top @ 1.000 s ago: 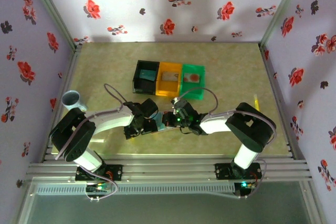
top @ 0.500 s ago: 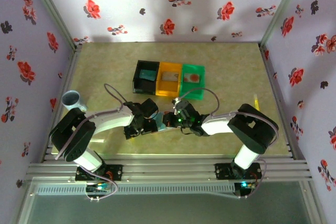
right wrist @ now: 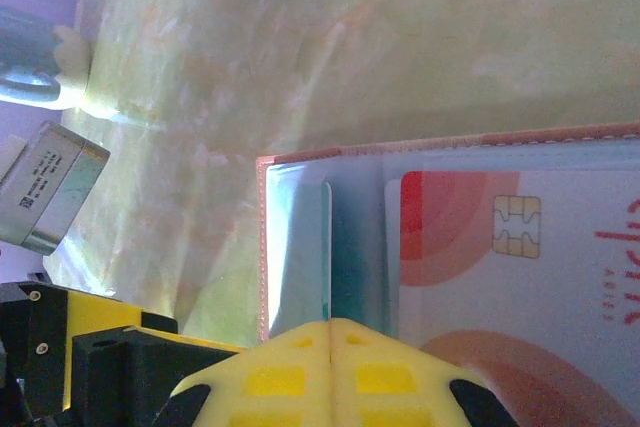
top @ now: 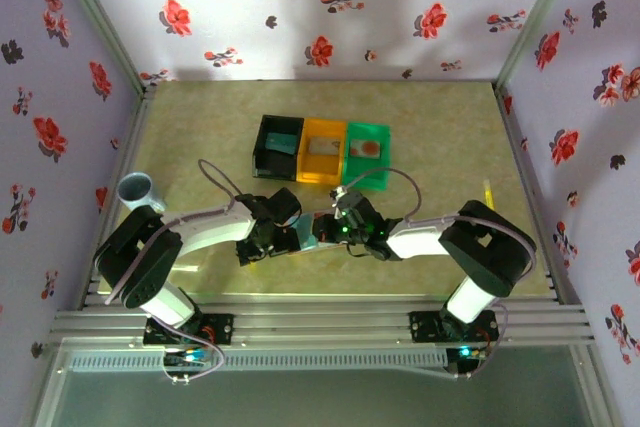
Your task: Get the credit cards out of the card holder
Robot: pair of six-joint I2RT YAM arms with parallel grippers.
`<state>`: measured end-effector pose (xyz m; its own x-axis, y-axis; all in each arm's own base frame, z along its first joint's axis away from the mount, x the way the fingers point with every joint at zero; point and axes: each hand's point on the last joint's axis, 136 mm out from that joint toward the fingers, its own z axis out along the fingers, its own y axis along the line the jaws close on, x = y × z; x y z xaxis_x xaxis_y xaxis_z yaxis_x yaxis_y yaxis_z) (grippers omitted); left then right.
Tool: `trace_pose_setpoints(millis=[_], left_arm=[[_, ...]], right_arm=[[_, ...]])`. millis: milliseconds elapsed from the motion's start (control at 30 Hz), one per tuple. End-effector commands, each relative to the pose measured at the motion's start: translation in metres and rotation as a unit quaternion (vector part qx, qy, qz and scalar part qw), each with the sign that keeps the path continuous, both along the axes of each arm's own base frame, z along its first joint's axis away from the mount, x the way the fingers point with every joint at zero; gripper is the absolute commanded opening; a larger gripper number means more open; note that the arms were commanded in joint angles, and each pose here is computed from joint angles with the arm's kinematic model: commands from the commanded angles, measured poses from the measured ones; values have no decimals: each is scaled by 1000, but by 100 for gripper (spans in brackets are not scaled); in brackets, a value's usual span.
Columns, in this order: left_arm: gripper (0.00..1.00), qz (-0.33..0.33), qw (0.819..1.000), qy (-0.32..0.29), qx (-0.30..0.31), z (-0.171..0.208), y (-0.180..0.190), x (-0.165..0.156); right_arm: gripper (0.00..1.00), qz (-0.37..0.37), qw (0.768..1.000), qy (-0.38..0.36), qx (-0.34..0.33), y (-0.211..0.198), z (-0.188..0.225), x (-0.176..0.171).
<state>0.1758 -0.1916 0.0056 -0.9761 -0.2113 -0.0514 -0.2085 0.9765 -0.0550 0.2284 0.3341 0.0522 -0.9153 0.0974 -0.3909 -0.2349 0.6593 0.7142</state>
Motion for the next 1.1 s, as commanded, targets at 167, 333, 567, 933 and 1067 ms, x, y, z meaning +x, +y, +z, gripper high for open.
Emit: trace_pose_setpoints(millis=[167, 333, 567, 933, 1067], left_arm=[[100, -31, 998, 55, -14, -48, -7, -28], [100, -30, 998, 55, -15, -48, -8, -27], [100, -30, 998, 57, -16, -49, -8, -28], [100, -28, 998, 60, -25, -50, -11, -28], [100, -28, 997, 60, -29, -50, -13, -29]], right_arm=[[0, -2, 1000, -8, -2, -9, 4, -1], [0, -4, 1000, -8, -3, -12, 4, 0], [0, -12, 1000, -13, -3, -18, 6, 2], [0, -17, 1000, -17, -2, -25, 10, 3], [0, -19, 1000, -18, -2, -27, 10, 3]])
